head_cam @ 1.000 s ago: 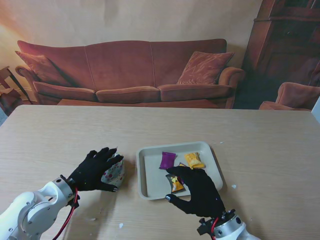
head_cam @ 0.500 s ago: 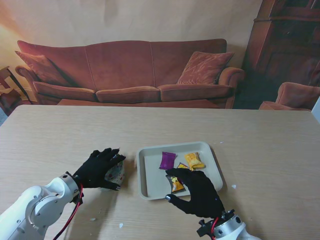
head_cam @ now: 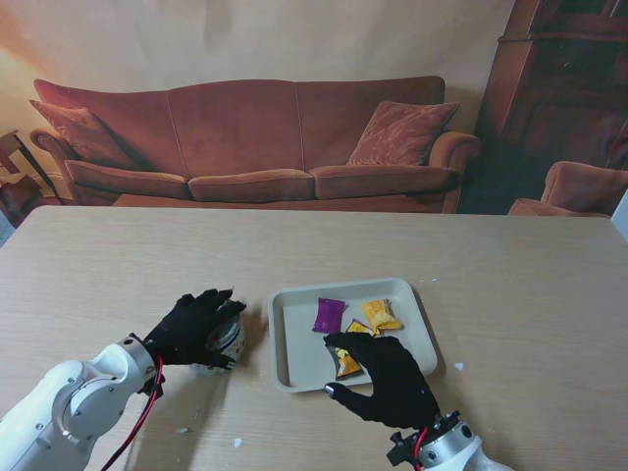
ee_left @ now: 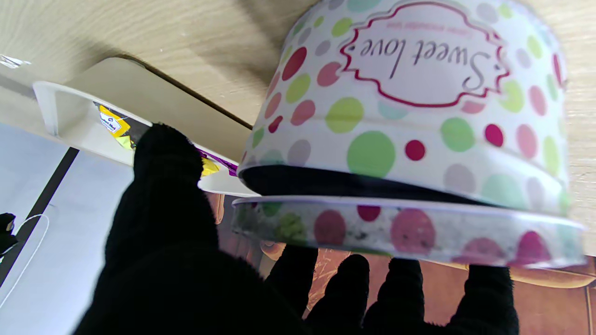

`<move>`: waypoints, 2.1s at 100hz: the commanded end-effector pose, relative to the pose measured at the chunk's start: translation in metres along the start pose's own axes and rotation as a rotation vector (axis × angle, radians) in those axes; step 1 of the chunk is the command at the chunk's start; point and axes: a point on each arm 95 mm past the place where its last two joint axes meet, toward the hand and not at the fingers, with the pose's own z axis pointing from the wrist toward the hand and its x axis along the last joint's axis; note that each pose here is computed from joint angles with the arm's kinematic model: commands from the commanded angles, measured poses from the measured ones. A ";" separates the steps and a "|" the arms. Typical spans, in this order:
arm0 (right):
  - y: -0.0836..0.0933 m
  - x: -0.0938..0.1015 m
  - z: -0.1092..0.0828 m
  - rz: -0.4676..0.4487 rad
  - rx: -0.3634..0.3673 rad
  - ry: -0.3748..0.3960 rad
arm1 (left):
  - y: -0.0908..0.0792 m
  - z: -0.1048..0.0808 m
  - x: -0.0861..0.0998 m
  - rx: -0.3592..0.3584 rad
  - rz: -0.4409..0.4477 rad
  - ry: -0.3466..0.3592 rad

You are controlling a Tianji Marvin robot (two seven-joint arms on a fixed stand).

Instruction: Pour cookies into a cookie box

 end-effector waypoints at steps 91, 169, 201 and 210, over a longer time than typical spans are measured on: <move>-0.003 0.002 0.000 -0.001 0.016 -0.005 | 0.012 -0.001 -0.002 -0.019 -0.048 0.009; -0.003 0.001 -0.001 -0.012 0.025 -0.008 | 0.006 -0.001 0.003 0.078 -0.034 0.034; -0.003 0.001 -0.001 -0.017 0.031 -0.009 | 0.003 -0.001 0.003 0.094 -0.020 0.047; -0.004 0.001 -0.001 -0.019 0.036 -0.010 | 0.002 -0.002 0.003 0.096 -0.028 0.048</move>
